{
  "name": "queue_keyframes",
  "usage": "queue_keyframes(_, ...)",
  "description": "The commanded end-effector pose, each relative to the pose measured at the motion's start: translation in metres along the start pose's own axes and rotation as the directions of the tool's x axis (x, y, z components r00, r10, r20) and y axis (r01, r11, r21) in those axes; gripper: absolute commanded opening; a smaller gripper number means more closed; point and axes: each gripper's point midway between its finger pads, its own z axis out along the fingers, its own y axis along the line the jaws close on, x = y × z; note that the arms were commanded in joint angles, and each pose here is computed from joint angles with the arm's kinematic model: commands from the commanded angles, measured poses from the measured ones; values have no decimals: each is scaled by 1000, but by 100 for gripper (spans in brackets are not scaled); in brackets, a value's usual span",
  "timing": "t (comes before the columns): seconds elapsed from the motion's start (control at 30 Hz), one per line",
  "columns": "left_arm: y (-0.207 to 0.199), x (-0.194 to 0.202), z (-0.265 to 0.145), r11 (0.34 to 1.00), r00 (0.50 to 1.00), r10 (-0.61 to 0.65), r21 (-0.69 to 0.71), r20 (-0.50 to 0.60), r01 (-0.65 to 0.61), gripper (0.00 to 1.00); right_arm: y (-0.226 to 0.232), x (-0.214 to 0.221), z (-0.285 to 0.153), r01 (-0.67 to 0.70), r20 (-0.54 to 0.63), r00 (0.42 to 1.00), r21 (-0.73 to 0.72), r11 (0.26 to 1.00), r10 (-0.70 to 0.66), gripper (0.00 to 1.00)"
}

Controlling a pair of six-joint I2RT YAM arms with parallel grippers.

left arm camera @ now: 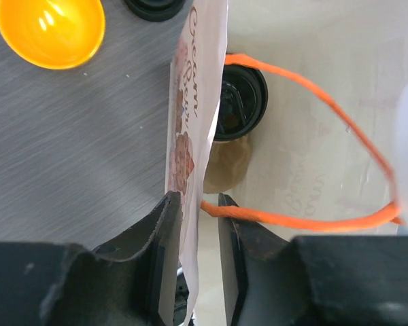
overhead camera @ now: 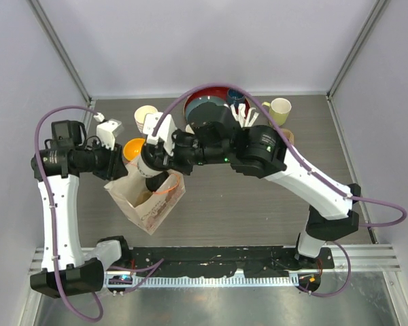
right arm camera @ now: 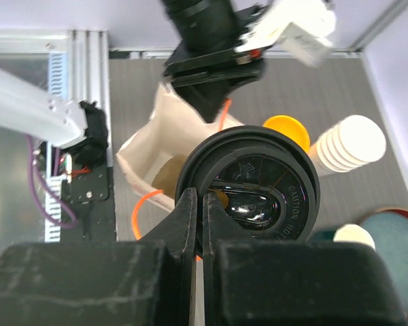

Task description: Pack the takeout coffee

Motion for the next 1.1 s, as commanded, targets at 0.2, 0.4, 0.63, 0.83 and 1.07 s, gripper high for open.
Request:
queue_keyframes(0.2, -12, 33, -36, 994, 993, -44, -109, -111, 32, 39, 53, -24, 1, 157, 109, 985, -227, 961, -136, 1)
queue_keyframes(0.4, -7, 47, -30, 992, 987, -51, -123, -154, 32, 32, 55, -44, -8, 195, 180, 971, -210, 958, -159, 1)
queue_keyframes(0.63, -17, 45, -27, 998, 991, -32, -61, -129, 24, 11, 69, -24, 32, 243, 133, 968, -277, 930, -213, 1)
queue_keyframes(0.83, -26, 46, -26, 1000, 992, -26, -14, -122, 25, 0, 68, 7, 63, 277, 43, 960, -289, 917, -277, 1)
queue_keyframes(1.07, -32, 45, -25, 1000, 994, -16, 17, -106, 18, 0, 71, 50, 94, 298, -72, 937, -347, 889, -342, 1)
